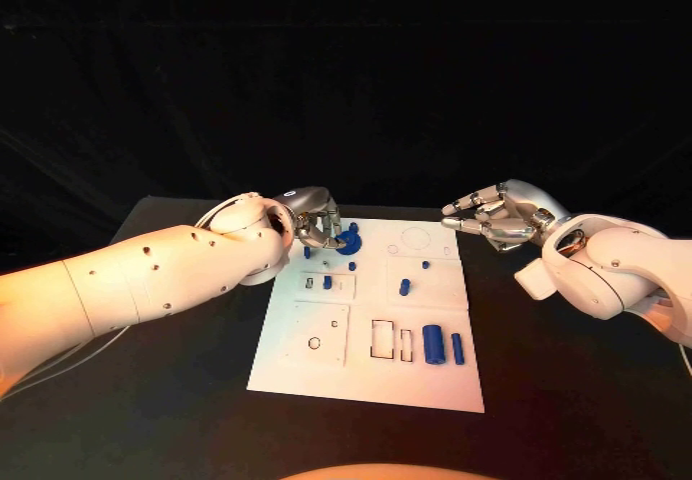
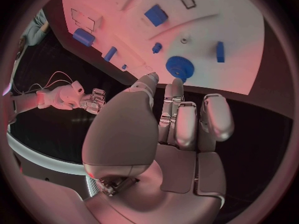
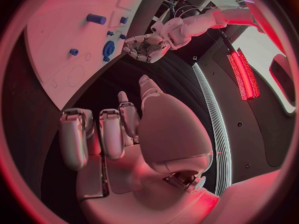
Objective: Assemble the parts on the task board
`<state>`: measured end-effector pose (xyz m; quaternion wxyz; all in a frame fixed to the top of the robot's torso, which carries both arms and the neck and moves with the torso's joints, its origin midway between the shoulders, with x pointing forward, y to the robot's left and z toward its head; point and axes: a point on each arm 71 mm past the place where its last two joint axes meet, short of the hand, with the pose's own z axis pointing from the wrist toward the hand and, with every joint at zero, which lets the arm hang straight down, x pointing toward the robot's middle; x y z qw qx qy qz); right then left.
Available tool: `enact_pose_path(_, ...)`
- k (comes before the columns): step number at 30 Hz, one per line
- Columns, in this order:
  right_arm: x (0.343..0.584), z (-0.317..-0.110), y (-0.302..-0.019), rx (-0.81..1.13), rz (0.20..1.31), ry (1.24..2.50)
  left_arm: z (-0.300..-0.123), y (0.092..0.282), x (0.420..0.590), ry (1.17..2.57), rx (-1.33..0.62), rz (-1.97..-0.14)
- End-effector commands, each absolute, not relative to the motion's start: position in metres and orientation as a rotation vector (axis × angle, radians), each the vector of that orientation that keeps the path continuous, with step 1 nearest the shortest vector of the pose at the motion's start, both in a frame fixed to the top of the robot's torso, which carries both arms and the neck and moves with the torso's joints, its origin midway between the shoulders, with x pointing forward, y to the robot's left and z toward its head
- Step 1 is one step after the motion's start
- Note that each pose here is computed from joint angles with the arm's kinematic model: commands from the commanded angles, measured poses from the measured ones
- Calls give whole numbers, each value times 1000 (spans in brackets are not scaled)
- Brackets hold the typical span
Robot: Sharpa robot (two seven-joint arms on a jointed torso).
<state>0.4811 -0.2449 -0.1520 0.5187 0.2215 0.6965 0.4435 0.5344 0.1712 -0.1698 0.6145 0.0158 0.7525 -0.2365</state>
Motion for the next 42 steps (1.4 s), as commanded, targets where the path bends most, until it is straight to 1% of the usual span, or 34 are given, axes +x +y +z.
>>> enact_pose_path(1,481,-152,-244,524,1072,1675,-170,182,540,1885,-60,-536)
enact_pose_path(7,481,-152,-242,522,1075,1678,-166,199,551,2096,-87,-422)
enact_pose_path(9,481,-152,-242,521,1075,1678,-166,202,554,2146,-85,-376)
enact_pose_path(15,482,-153,-241,520,1076,1679,-168,209,563,2227,-87,-256)
enact_pose_path(20,482,-153,-240,519,1078,1680,-171,214,571,2249,-97,-170)
enact_pose_path(26,482,-153,-240,519,1077,1679,-172,219,578,2237,-129,-126)
enact_pose_path(33,482,-153,-240,519,1078,1680,-170,221,582,2200,-167,-126)
enact_pose_path(42,482,-154,-240,518,1079,1683,-171,218,583,2214,-192,-152)
